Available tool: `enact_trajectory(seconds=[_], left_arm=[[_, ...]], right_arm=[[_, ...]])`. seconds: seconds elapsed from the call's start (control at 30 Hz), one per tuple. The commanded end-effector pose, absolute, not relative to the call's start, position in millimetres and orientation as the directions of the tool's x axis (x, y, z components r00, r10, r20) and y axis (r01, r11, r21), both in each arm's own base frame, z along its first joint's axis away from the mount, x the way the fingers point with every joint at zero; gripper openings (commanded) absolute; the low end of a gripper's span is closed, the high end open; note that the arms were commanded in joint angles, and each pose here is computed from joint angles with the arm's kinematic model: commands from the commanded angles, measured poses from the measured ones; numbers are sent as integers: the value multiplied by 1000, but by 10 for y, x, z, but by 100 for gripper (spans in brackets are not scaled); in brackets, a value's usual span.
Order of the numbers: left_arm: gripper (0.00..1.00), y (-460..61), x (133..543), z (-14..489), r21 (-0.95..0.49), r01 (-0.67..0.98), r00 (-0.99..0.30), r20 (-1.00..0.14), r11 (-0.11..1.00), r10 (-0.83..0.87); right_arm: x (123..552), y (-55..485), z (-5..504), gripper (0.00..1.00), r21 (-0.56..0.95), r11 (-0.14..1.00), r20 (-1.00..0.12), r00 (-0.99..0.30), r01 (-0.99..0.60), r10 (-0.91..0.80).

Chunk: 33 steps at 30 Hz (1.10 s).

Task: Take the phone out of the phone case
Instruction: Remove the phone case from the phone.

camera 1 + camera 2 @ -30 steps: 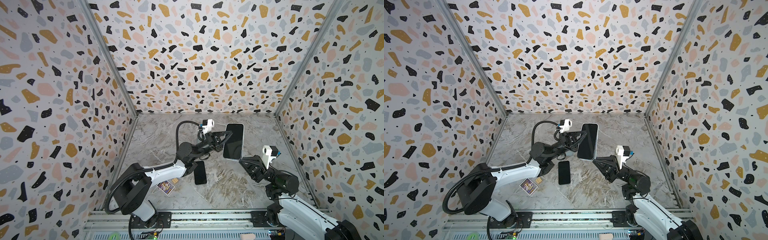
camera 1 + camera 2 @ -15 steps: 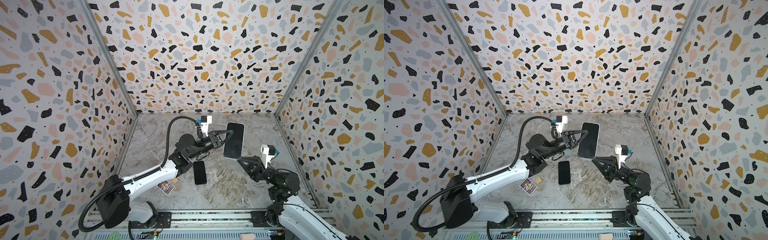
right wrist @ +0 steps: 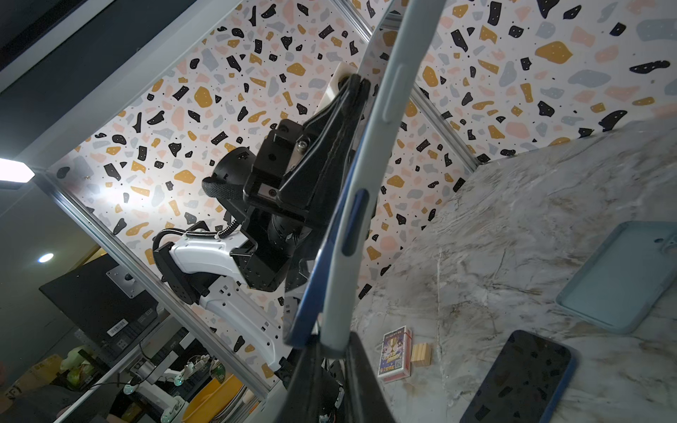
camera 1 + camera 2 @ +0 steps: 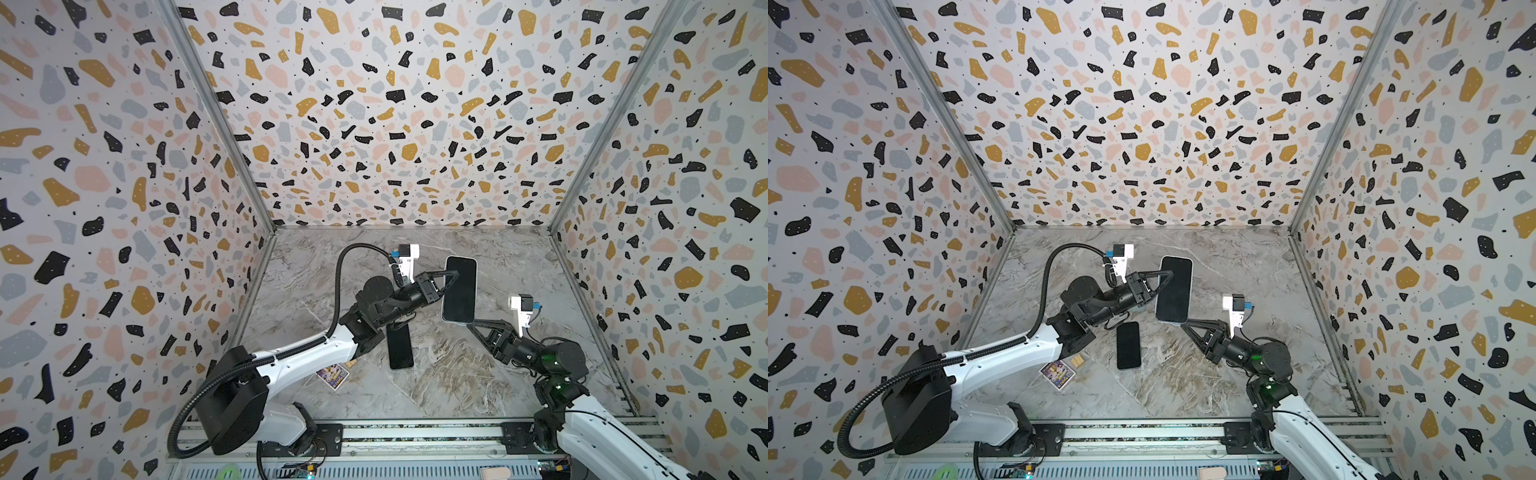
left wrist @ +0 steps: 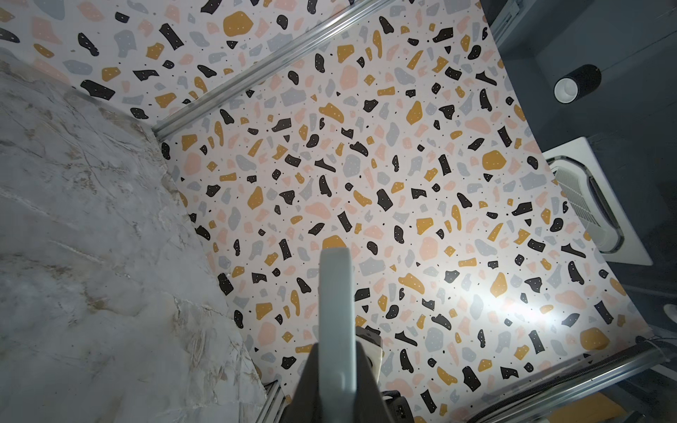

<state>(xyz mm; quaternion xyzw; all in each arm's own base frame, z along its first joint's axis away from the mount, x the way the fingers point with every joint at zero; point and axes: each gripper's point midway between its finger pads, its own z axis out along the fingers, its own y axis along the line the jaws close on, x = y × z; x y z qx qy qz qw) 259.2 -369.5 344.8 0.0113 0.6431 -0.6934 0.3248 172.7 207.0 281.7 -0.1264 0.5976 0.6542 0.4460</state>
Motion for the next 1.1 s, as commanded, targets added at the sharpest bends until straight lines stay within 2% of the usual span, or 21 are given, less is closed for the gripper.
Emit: enact_trajectory(seconds=[0.0, 0.37, 0.53, 0.8, 0.93, 1.07], left_arm=[[0, -3731, 2465, 3530, -866, 499, -795, -445, -28, -413], [0, -3746, 2361, 3516, -851, 521, -794, -456, -64, -402], [0, -3719, 2360, 3536, -850, 520, -792, -446, -78, -418], [0, -3716, 2427, 3529, -850, 519, -782, -430, -89, -452], [0, -3737, 2453, 3509, -852, 512, -785, -413, -110, -462], [0, -3730, 2464, 3469, -854, 509, -783, -409, -106, -468]], right_arm=[[1801, 1959, 3045, 17, 648, 131, -689, -504, -751, 521], [1894, 1926, 2960, 22, 692, 137, -652, -533, -709, 539], [1824, 1973, 2976, 26, 694, 67, -637, -567, -717, 522], [1699, 2036, 2901, 34, 719, 19, -611, -619, -695, 493], [1678, 2081, 2880, 33, 728, 1, -603, -639, -686, 478], [1675, 2079, 2880, 22, 729, -9, -596, -641, -685, 483]])
